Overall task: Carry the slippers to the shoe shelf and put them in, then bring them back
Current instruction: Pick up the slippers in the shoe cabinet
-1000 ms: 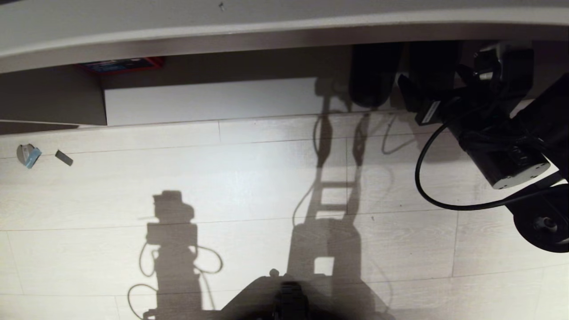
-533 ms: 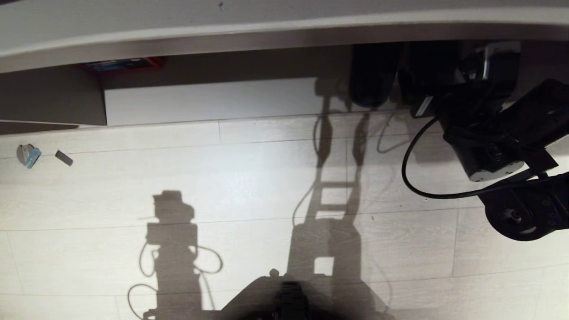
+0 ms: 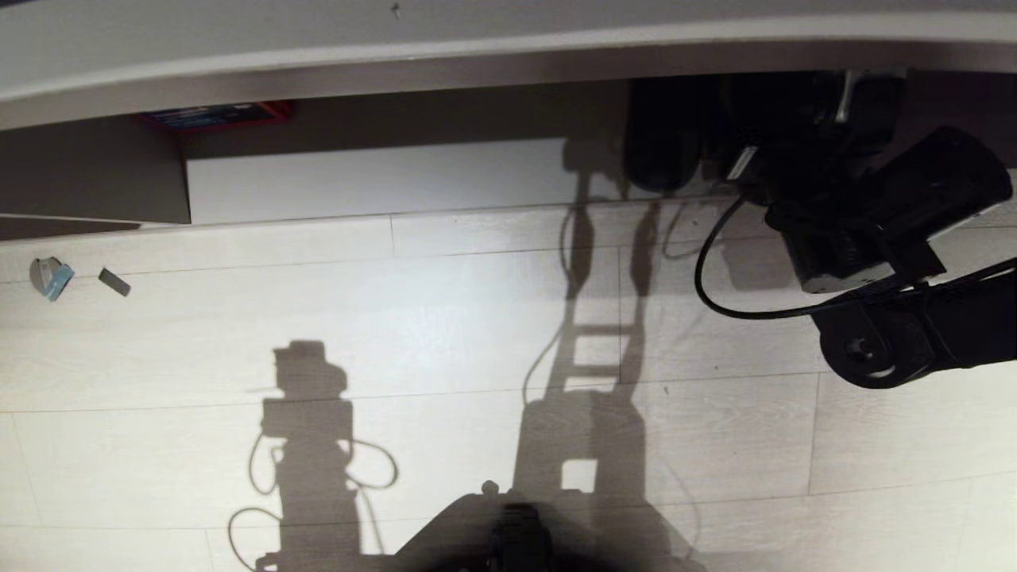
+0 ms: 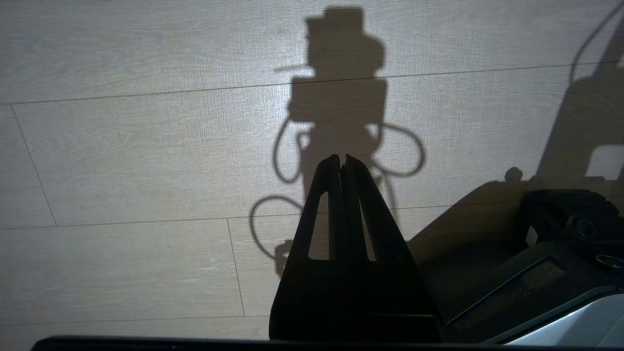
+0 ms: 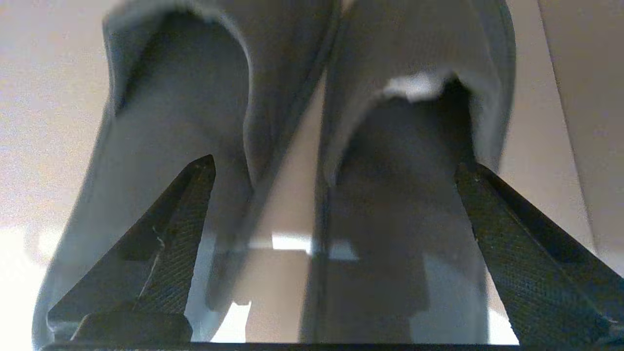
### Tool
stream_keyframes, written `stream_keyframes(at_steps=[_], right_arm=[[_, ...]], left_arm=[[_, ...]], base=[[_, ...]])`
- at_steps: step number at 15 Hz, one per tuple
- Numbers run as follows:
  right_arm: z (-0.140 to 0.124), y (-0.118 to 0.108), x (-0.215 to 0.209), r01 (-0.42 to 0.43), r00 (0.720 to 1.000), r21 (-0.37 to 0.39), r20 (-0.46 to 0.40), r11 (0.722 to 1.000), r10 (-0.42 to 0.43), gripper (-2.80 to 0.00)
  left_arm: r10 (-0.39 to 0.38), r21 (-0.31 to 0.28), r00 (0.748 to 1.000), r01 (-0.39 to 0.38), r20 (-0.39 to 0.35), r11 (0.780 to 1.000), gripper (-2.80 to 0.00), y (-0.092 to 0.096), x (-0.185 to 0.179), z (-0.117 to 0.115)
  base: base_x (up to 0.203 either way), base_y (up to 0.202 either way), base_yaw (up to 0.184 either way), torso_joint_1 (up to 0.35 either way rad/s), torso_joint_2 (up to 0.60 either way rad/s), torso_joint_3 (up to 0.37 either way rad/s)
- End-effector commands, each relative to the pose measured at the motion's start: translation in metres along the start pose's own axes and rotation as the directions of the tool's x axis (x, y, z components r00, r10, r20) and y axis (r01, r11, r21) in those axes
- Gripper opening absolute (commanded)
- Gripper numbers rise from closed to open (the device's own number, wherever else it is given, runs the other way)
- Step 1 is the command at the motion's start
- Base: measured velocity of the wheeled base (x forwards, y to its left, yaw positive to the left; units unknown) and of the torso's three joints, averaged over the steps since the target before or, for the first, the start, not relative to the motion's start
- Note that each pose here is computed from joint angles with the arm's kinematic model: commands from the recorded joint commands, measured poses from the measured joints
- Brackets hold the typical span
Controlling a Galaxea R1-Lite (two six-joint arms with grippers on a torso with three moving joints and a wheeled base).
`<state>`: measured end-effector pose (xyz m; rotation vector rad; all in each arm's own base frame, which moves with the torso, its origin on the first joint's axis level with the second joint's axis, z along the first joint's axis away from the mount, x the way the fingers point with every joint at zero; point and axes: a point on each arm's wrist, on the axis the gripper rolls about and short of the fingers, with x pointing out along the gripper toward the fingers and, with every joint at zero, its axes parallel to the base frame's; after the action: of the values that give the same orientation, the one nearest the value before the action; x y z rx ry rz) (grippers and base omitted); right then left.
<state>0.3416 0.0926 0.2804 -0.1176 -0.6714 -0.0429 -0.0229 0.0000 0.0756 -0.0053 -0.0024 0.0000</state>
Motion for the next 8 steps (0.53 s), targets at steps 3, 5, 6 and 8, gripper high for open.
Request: stream_keyframes(at_steps=[3,5,6,8], right_arm=[[-0.012,0.009,0.020,-0.001,0.999,0.008,0.052,1.000,0.001,0.00],[-0.017,0.013,0.026,-0.008,0.998,0.011,0.055,1.000,0.007,0.00],[-0.018,0.014,0.029,-0.008,0.998,0.017,0.057,1.000,0.007,0.00],[-0.018,0.015,0.037,-0.003,0.997,0.038,0.072,0.999,0.001,0.00]], left_arm=[[0.000,-0.001,1.000,0.000,-0.001,1.000,-2.80,0.000,0.000,0.000],[0.000,-0.002,1.000,0.000,0.001,1.000,-2.80,0.000,0.000,0.000],[0.000,-0.001,1.000,0.000,0.001,1.000,-2.80,0.000,0.000,0.000],[0.000,-0.002,1.000,0.000,0.000,1.000,-2.80,0.000,0.000,0.000]], base=[[0.000,0.000,0.000,0.000,0.00,0.000],[0.000,0.000,0.000,0.000,0.00,0.000],[0.000,0.000,0.000,0.000,0.00,0.000],[0.000,0.000,0.000,0.000,0.00,0.000]])
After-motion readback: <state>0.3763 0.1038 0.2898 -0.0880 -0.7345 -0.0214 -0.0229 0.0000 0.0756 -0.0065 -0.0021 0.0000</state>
